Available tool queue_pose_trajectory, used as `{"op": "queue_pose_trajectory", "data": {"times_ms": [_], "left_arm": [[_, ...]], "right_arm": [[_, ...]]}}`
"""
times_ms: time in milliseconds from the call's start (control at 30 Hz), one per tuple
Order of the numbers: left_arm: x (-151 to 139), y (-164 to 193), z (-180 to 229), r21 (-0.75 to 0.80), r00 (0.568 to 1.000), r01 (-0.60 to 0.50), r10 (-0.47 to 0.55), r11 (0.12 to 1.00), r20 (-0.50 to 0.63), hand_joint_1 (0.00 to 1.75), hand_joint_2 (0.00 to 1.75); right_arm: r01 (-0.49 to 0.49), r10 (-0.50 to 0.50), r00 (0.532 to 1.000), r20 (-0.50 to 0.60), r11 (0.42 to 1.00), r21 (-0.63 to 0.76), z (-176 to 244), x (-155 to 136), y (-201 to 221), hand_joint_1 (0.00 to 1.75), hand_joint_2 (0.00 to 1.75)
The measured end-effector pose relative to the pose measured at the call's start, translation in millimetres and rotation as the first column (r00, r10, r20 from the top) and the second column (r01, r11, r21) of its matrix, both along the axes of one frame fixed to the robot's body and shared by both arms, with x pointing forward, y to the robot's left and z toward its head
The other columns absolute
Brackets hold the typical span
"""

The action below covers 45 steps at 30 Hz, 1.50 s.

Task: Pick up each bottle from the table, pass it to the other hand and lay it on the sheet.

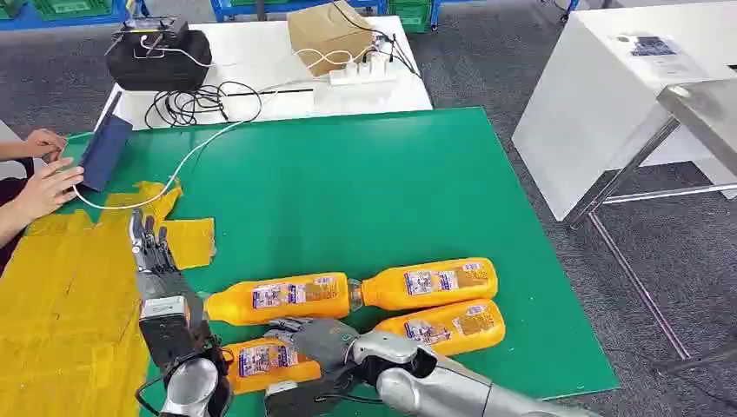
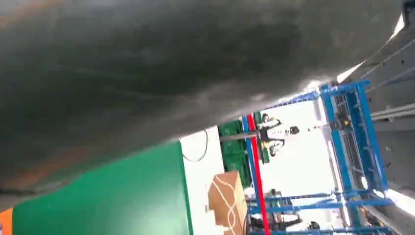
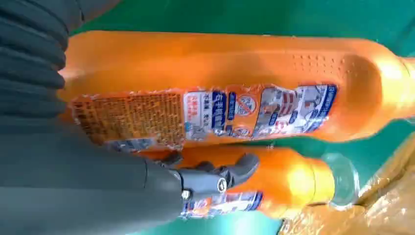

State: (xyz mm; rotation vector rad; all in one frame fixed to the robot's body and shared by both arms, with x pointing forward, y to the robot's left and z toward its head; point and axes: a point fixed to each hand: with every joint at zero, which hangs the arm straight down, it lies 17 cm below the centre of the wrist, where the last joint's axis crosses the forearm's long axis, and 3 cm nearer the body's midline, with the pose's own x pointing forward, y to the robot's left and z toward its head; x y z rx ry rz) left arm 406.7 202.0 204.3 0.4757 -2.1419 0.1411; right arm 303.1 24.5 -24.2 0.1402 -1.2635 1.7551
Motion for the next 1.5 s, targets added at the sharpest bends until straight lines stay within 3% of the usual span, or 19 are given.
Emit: {"op": "queue_pose_trajectory", "data": {"times_ms": [400, 433, 467, 500, 767, 1100, 1133, 1300, 1400, 1500], "left_arm": [[5.1, -3.7, 3.5, -0.035, 1.0, 0.016, -0.016, 0.999, 0.005, 0.0, 0.0], [6.0, -5.1, 3.9, -0.039, 1.0, 0.021, -0.021, 0.999, 0.005, 0.0, 0.0], [7.1, -5.3, 4.3, -0.046, 1.0, 0.023, -0.022, 0.999, 0.006, 0.0, 0.0], [8.2, -4.5, 4.3, -0.059, 1.0, 0.022, -0.021, 0.998, 0.005, 0.0, 0.0], [-0.2, 42.3, 14.7, -0.216, 0.988, -0.148, 0.155, 0.965, 0.017, 0.0, 0.0], [-11.6, 100.8, 7.3, -0.245, 0.945, -0.319, 0.326, 0.916, -0.011, 0.0, 0.0], [-13.0, 106.9, 4.9, -0.248, 0.94, -0.334, 0.341, 0.909, -0.018, 0.0, 1.75], [-24.9, 139.3, -7.9, -0.306, 0.912, -0.403, 0.408, 0.862, -0.052, 0.0, 1.75], [-35.6, 156.2, -16.5, -0.334, 0.894, -0.44, 0.443, 0.833, -0.073, 0.0, 1.75], [-47.7, 169.5, -26.6, -0.365, 0.878, -0.469, 0.468, 0.804, -0.098, 0.0, 1.75]], "right_arm": [[-0.059, 0.056, 0.998, -0.037, 0.994, -0.095, -11.7, 7.7, -1.5, 0.0, 1.75], [-0.073, 0.068, 0.997, -0.047, 0.991, -0.109, -13.1, 7.0, -2.0, 0.28, 1.75], [-0.087, 0.08, 0.995, -0.059, 0.988, -0.127, -15.2, 6.6, -3.7, 1.15, 1.75], [-0.103, 0.093, 0.993, -0.076, 0.984, -0.146, -17.8, 6.0, -6.4, 1.75, 1.75], [-0.093, 0.071, 0.99, -0.126, 0.979, -0.182, -35.0, 9.5, -19.0, 1.75, 1.75], [-0.084, 0.054, 0.988, -0.147, 0.975, -0.203, -41.5, 14.3, -23.9, 1.75, 1.75], [-0.082, 0.053, 0.988, -0.147, 0.975, -0.205, -41.5, 15.2, -23.8, 1.75, 1.75], [0.018, -0.038, 0.993, -0.111, 0.983, -0.181, -40.6, 27.5, -16.6, 1.75, 1.75], [0.207, -0.208, 0.968, -0.138, 0.978, -0.025, -28.6, 41.8, -5.9, 1.75, 1.75], [0.355, -0.32, 0.924, -0.21, 0.921, 0.162, -10.5, 46.3, 3.1, 1.75, 1.75]]}}
